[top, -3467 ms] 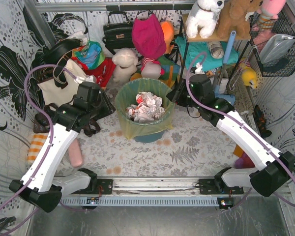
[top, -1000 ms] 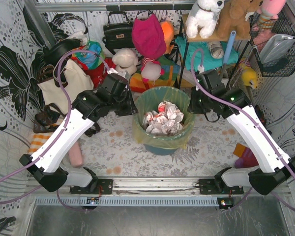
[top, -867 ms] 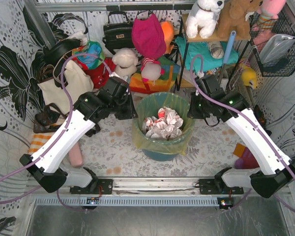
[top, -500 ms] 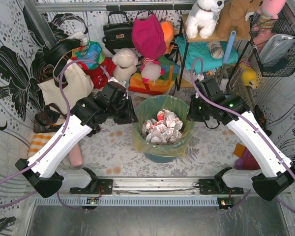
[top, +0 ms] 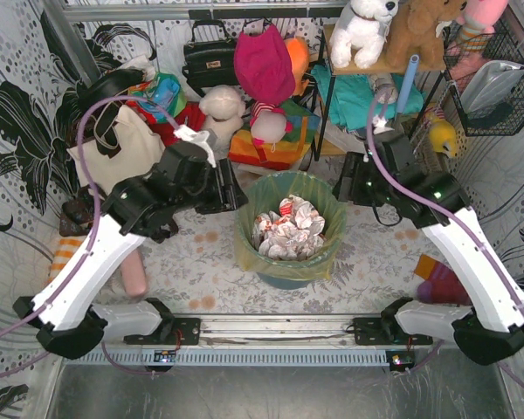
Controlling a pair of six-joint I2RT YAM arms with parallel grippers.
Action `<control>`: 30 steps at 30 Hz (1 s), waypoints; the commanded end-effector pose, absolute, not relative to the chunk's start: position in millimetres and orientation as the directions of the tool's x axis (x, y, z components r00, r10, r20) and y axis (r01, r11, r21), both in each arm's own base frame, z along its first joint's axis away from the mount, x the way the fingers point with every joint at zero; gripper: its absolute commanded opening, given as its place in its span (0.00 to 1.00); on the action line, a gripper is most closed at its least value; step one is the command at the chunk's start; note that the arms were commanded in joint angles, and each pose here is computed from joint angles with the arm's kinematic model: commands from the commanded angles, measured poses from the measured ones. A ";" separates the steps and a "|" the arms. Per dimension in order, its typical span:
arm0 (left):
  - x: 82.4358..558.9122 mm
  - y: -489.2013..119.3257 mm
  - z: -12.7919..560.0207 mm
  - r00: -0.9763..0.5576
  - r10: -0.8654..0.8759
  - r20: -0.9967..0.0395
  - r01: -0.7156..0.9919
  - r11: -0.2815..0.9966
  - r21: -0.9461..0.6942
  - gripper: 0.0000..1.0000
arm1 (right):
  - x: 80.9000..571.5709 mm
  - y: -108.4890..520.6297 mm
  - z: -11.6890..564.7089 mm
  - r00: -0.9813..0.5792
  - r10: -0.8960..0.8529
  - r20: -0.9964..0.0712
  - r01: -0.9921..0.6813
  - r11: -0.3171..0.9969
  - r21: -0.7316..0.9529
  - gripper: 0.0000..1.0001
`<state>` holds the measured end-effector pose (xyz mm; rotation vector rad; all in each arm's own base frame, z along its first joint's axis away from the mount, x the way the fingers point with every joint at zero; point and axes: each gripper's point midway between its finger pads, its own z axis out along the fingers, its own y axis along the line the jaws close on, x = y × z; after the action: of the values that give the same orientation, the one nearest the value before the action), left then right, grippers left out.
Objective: Tie the trash bag
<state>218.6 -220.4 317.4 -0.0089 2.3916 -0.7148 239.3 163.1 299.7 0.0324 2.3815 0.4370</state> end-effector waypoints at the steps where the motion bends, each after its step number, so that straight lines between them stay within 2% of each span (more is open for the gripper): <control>1: 234.6 -182.4 354.4 -0.637 -0.305 -0.708 0.106 0.875 -0.473 0.69 | 236.5 121.7 329.3 -0.630 0.210 -0.748 0.009 0.965 0.263 0.51; 7: 243.6 -140.3 311.4 -0.600 -0.424 -0.679 -0.078 0.875 -0.478 0.71 | 224.5 84.2 322.9 -0.562 0.244 -0.791 0.120 0.970 0.213 0.49; 13: 240.1 -133.6 226.4 -0.674 -0.460 -0.579 -0.157 0.854 -0.496 0.70 | 217.9 62.2 273.4 -0.635 0.216 -0.742 0.186 0.975 0.125 0.50; 21: 222.7 -173.1 161.5 -0.787 -0.415 -0.457 -0.029 0.765 -0.644 0.68 | 204.5 72.2 190.3 -0.756 0.318 -0.573 0.192 0.943 0.271 0.44; 30: 210.2 -190.8 113.4 -0.860 -0.331 -0.389 0.022 0.737 -0.675 0.60 | 191.6 87.8 156.4 -0.751 0.400 -0.525 0.202 0.897 0.393 0.38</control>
<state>201.0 -171.2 108.8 -0.3329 2.5048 -0.8213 188.0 75.6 157.0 0.3862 2.4859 0.2979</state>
